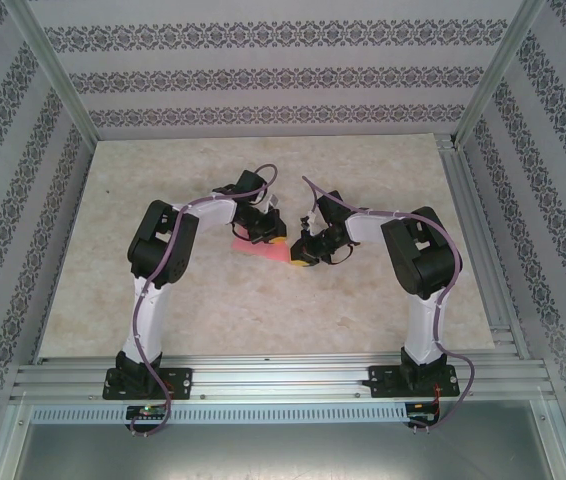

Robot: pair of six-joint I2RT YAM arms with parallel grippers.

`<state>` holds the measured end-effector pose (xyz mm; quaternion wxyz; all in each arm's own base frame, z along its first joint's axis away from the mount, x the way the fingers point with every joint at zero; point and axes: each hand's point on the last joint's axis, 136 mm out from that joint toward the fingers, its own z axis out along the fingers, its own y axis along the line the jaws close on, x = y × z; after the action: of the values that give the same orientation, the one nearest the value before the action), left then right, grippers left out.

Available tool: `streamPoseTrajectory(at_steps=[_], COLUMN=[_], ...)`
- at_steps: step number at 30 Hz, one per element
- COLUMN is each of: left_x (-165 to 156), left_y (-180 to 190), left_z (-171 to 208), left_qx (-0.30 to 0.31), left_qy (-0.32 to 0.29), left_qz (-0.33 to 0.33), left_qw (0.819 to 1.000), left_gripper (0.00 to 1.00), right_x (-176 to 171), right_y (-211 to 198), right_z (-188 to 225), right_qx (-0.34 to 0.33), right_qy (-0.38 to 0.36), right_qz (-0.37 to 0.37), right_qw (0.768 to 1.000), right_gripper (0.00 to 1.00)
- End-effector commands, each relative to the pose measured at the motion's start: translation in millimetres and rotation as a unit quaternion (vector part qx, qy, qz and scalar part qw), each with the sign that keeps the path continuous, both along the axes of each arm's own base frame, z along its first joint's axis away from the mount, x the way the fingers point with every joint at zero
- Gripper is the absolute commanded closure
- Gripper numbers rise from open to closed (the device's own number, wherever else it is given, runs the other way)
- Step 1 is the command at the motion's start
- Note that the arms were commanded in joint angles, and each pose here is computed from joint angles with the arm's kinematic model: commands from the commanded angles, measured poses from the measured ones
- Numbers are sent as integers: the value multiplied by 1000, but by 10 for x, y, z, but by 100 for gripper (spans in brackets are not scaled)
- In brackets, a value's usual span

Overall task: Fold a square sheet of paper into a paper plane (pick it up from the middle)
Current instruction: Third fold the triangle at the center of the table.

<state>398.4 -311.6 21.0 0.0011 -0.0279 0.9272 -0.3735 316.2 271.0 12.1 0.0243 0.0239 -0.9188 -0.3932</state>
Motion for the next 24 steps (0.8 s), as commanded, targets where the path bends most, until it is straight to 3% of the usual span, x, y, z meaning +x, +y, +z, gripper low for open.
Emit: streamPoseTrajectory(at_steps=[1,10,24], left_x=[-10,209,167], left_y=[127,82,275], left_z=[-225,59,-380], left_qx=[59,49,91], left_qy=[-6,-41,-14], left_qz=[-3,-13,-8], left_qw=[998,998,996], left_gripper=[89,85,86], right_x=[-24,-40,-27], right_y=[-206,-214,-205], right_z=[-426,-450,-434], right_qx=[-69,-71,-69], right_qy=[13,17,15], right_qz=[-20,-19,-18], right_qw=[997,997,997], right_gripper=[93,93,93])
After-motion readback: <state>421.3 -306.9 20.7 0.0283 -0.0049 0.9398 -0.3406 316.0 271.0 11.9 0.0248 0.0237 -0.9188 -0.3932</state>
